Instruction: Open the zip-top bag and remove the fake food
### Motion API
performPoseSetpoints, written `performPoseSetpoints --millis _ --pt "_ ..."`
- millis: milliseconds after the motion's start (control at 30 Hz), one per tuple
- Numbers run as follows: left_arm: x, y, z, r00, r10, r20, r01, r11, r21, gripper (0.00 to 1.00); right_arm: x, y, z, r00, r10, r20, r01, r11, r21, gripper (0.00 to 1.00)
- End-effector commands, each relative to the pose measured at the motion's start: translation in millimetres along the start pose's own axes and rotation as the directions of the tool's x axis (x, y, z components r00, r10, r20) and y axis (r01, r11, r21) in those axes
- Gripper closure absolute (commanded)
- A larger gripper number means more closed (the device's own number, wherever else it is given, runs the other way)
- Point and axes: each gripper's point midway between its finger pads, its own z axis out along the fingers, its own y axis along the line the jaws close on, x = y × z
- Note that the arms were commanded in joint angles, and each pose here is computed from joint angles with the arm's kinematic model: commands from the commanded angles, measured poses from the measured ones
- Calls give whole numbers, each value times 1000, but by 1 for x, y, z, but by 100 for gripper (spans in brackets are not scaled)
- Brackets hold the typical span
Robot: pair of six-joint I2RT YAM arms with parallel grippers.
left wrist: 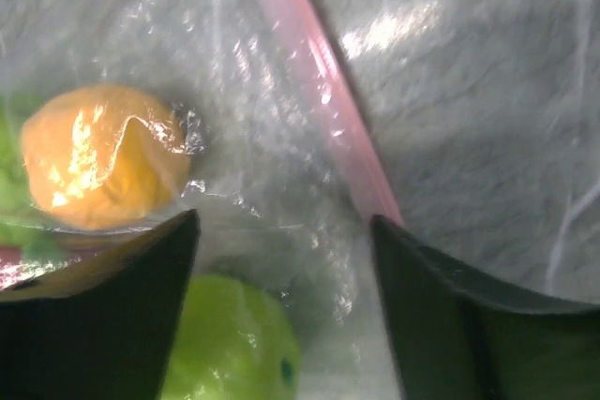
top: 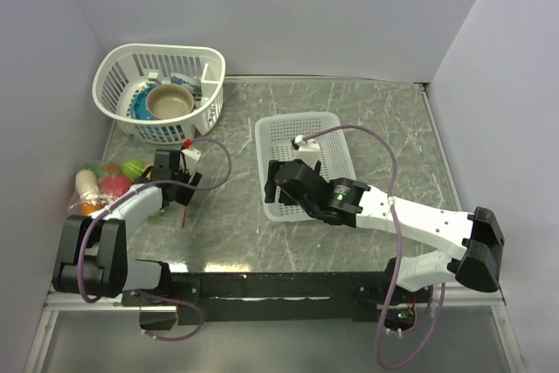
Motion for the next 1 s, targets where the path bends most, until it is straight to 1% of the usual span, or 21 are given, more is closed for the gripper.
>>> performPoseSetpoints --millis 0,33,100,133,167,200,233,333,400,433,467,500,533,567,600,633,667,767,867,900,967 --pt "-5 -25 11 1000 -9 -21 11 996 84 39 -21 3 -9 996 37 81 -34 999 -31 15" --pt "-8 -27 10 1000 -12 -16 13 996 91 53 -21 2 -9 996 37 82 -34 999 -30 15" --pt "-12 -32 7 1000 -14 -8 15 994 110 67 -22 1 -10 995 33 89 -31 999 -28 15" --pt "-15 -33 5 1000 -14 -2 15 994 112 79 -23 -1 -10 995 30 93 -28 999 -23 15" --pt "-18 -34 4 1000 -13 5 13 993 115 84 -23 0 -10 995 32 95 -30 999 -27 15" --pt "-19 -34 4 1000 -11 4 11 993 116 96 -23 0 -10 995 28 95 -26 999 -25 15" --pt "-19 -35 4 1000 -11 3 11 993 116 99 -24 0 -11 995 29 99 -27 999 -27 15" --pt "-24 -36 0 1000 -12 -2 12 991 130 99 -25 0 -10 994 26 105 -23 999 -26 15" --pt "-45 -32 -12 998 -33 46 26 990 138 99 -24 -1 -9 994 22 104 -19 999 -25 15" --pt "-48 -36 -21 998 -38 41 31 985 169 99 -24 0 -8 994 23 106 -20 999 -29 15" --pt "-61 -33 -33 995 -57 78 42 983 176 99 -23 -1 -7 994 18 106 -15 1000 -27 16" --pt "-85 -28 -48 989 -74 129 49 981 187 99 -23 0 -7 994 17 108 -14 999 -28 16" --pt "-91 -31 -61 989 -79 127 49 973 227 99 -22 0 -5 994 17 110 -14 1000 -28 16" --pt "-103 -30 -78 982 -102 159 60 966 252 99 -21 -2 -4 994 11 110 -8 1000 -25 16" --pt "-130 -23 -100 967 -120 224 59 963 263 99 -18 -1 -3 995 8 103 -5 1000 -29 16" --pt "-133 -30 -116 967 -129 221 53 945 322 99 -18 1 -2 994 10 106 -6 999 -36 16" --pt "-155 -23 -142 945 -144 295 40 942 333 99 -17 2 -1 995 5 103 0 999 -45 16" --pt "-170 -27 -184 919 -163 359 4 914 406 99 -15 17 -2 996 3 88 8 993 -120 16" --pt "-167 -41 -209 914 -155 374 -50 873 486 99 -20 38 -7 996 11 84 8 976 -219 16" --pt "-165 -43 -213 914 -152 376 -62 865 499 99 -23 51 -10 996 18 83 6 961 -276 16" --pt "-160 -50 -224 911 -135 390 -101 843 528 99 -26 61 -13 995 -11 99 43 946 -323 16"
